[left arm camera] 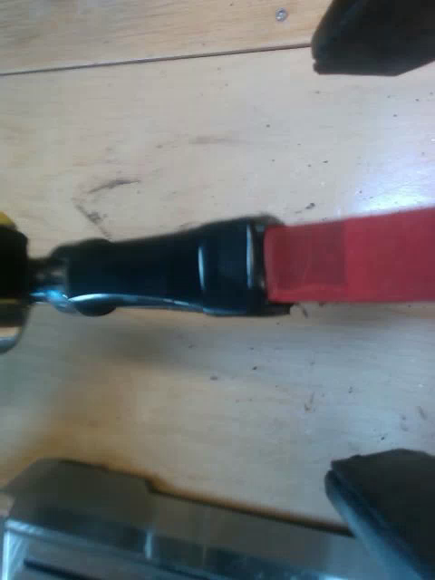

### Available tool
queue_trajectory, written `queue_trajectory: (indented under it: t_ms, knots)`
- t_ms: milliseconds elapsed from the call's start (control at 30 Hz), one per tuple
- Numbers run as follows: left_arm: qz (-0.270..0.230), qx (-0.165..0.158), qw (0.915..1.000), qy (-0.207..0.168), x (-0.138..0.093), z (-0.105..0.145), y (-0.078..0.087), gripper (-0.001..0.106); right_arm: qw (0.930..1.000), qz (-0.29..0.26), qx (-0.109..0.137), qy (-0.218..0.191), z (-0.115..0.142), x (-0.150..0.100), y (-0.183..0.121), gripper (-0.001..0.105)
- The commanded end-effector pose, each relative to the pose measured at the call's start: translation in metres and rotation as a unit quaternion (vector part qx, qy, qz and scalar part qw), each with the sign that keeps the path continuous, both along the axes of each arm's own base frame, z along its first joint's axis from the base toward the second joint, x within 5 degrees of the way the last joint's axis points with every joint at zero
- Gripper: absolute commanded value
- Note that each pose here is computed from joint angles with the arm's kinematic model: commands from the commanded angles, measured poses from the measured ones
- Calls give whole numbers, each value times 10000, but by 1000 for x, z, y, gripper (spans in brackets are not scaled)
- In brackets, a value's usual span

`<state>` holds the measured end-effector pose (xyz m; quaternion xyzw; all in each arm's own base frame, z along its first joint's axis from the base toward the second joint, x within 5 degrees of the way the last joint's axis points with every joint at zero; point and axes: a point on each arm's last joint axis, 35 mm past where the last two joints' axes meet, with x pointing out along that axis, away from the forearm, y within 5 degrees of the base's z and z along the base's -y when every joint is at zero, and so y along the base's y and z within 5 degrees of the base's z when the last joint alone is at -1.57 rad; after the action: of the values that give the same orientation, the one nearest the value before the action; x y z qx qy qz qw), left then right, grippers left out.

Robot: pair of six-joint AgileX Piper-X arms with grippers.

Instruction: Put the handle in the coffee machine

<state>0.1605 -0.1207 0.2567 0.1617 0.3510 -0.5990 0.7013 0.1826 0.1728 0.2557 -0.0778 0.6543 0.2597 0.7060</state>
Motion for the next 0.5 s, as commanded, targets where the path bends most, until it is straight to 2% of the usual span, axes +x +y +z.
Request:
queue_trajectory:
  t_ms: [33, 267, 500]
  knots:
    - [-115, 65, 9999, -28, 4, -4, -4, 85, 9997, 71, 237, -19, 9, 0, 0, 0]
    - [-321, 98, 9993, 158, 14, -21, -13, 85, 9991, 51, 407, -68, 10, 2, 3, 0]
    - [-706, 231, 9971, 186, 8, -29, -30, 85, 9989, 22, 466, -90, 10, 3, 4, 0]
